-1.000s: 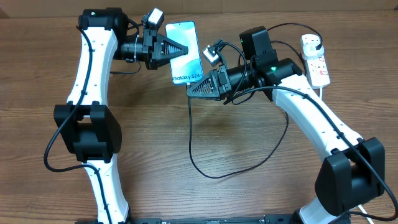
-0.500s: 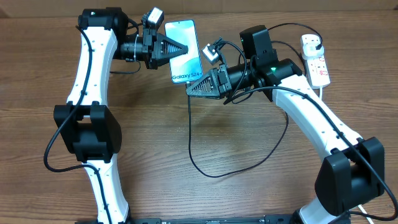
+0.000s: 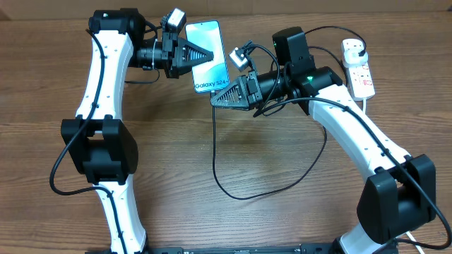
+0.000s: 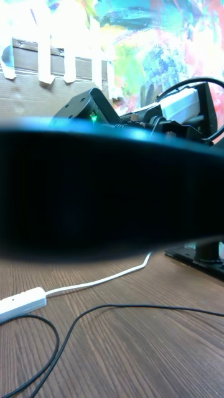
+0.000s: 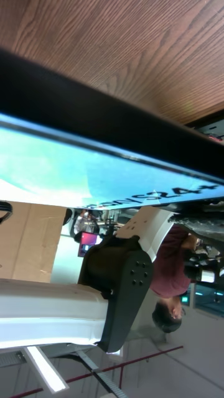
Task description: Plug charger to phone and switch on socket
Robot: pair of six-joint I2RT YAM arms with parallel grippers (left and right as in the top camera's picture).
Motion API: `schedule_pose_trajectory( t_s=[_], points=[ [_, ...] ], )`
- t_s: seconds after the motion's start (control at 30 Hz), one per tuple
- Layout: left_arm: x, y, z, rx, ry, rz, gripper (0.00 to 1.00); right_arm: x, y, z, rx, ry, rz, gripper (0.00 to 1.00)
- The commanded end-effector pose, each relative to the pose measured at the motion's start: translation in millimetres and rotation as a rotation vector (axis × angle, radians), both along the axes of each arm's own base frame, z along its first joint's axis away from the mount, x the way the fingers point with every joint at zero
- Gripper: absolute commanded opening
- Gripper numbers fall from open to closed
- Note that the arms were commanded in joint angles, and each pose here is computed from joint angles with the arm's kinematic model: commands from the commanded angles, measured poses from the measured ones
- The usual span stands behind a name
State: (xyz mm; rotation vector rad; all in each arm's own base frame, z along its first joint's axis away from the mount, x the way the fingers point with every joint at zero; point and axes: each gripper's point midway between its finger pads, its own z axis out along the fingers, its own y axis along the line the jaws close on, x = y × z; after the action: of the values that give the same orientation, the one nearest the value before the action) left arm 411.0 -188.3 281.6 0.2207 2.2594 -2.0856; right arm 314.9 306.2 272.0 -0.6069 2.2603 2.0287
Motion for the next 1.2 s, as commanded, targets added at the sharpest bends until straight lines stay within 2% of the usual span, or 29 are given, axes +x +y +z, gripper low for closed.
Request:
schedule_pose_trajectory(
  t_s=[0.0,0.3,0.47,0.63,0.67,0.73,0.8,1.17],
  points=[
    [-18.2,-20.8,-6.1,0.094,-0.068,-0.079,0.04,14.9,0.7,9.0,0.005,-0.089,-0.039,0.05],
    [-18.2,-20.5,-7.1,0.1,-0.069,-0.079,0.04,14.7,0.7,8.9,0.004,-0.087,-0.039,0.1],
    [-15.7,-15.7,-7.1,0.1,-0.068,-0.067,0.04,13.2,0.1,7.0,-0.004,-0.068,-0.038,0.22],
    [-10.0,-4.4,-7.2,0.101,-0.068,-0.039,0.04,12.4,-0.2,6.0,-0.008,-0.058,-0.038,0.59],
    [-8.9,-2.3,-7.2,0.102,-0.068,-0.034,0.04,12.4,-0.3,5.9,-0.009,-0.057,-0.038,0.71],
    [-6.2,2.2,-7.4,0.102,-0.074,-0.022,0.04,12.2,-0.3,5.6,-0.01,-0.054,-0.039,0.86],
    [-4.3,5.7,-7.4,0.103,-0.076,-0.013,0.04,12.6,-0.4,4.7,-0.015,-0.052,-0.042,0.94],
    [6.9,13.5,-25.4,0.207,-0.098,0.003,0.04,29.4,-8.5,-32.8,-0.211,-0.009,-0.189,1.0]
  ],
)
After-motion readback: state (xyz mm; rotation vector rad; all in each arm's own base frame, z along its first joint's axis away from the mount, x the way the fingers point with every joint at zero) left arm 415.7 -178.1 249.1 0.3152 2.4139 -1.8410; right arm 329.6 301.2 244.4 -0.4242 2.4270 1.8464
